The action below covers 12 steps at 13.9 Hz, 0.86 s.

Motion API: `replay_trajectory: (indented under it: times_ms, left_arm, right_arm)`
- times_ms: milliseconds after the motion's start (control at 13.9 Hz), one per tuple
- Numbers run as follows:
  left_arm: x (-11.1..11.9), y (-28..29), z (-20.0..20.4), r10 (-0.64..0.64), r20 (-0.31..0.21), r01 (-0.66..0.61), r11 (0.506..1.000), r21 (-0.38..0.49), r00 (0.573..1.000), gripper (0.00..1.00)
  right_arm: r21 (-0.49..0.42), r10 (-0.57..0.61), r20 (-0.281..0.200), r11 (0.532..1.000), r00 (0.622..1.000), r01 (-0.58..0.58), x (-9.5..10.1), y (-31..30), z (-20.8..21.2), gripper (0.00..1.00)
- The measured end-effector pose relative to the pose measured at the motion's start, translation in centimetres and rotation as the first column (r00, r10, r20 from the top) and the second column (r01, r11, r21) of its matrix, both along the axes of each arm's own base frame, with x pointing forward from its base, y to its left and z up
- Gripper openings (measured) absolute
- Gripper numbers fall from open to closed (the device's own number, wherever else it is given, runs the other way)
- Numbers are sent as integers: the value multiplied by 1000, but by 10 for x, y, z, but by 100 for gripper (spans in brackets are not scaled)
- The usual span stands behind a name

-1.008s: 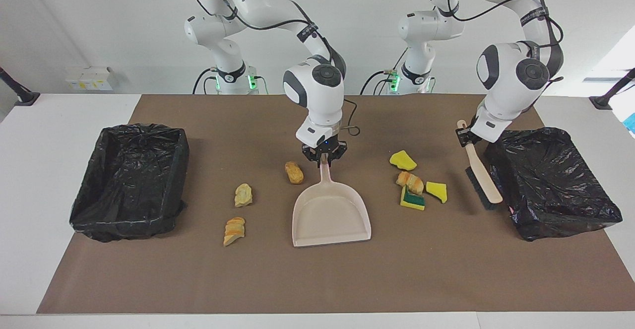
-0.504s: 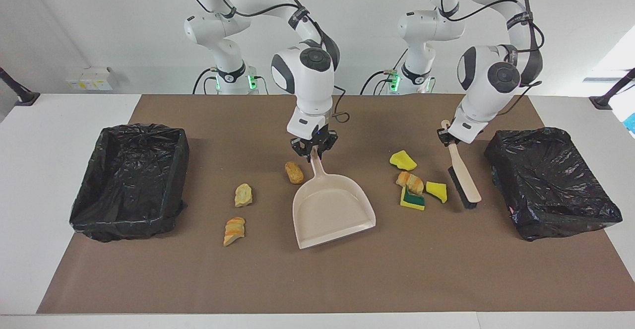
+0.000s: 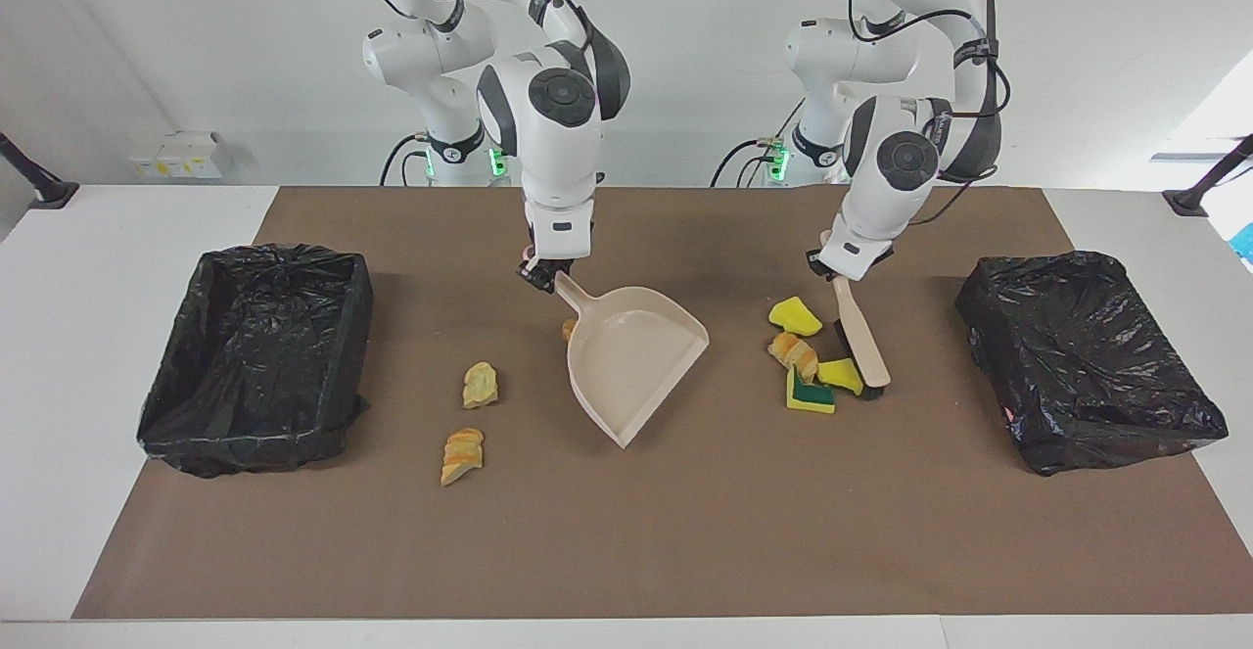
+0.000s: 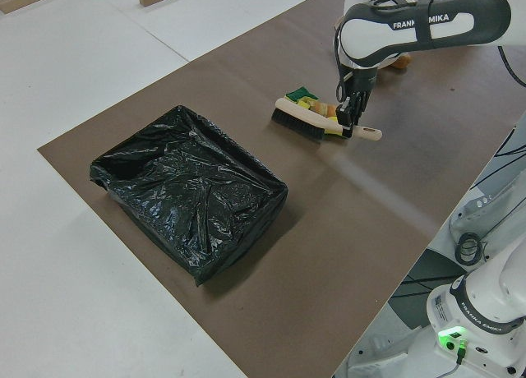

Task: Sweep and dump trash in bin
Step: 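Lower the dustpan beside the sponges while the left gripper positions the brush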

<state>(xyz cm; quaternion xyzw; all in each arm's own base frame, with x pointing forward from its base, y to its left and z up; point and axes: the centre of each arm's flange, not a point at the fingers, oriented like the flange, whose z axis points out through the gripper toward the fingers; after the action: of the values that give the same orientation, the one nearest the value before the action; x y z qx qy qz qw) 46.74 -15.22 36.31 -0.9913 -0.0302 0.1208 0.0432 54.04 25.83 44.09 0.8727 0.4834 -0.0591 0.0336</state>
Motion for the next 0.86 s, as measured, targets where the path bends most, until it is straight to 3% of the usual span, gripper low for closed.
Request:
replay_trajectory:
  times_ms: [144, 360, 648, 864]
  left_arm:
    - [-7, -19, 1, -7, -10, 7, 999, -37, 1000, 27]
    - [1, -21, 21, 7, 26, -5, 998, -64, 1000, 27]
    - [34, 36, 37, 134, 121, -123, 988, -96, 984, 27]
    - [39, 54, 22, 168, 116, -157, 983, -94, 979, 27]
  right_arm:
    - [16, 154, -14, 988, 988, -154, 7, -14, -4, 31]
    - [20, 375, -22, 927, 927, -375, 13, -19, -13, 31]
    - [-61, 516, -51, 853, 855, -519, 9, 5, -35, 31]
    - [-99, 564, -53, 818, 824, -566, 2, 23, -36, 31]
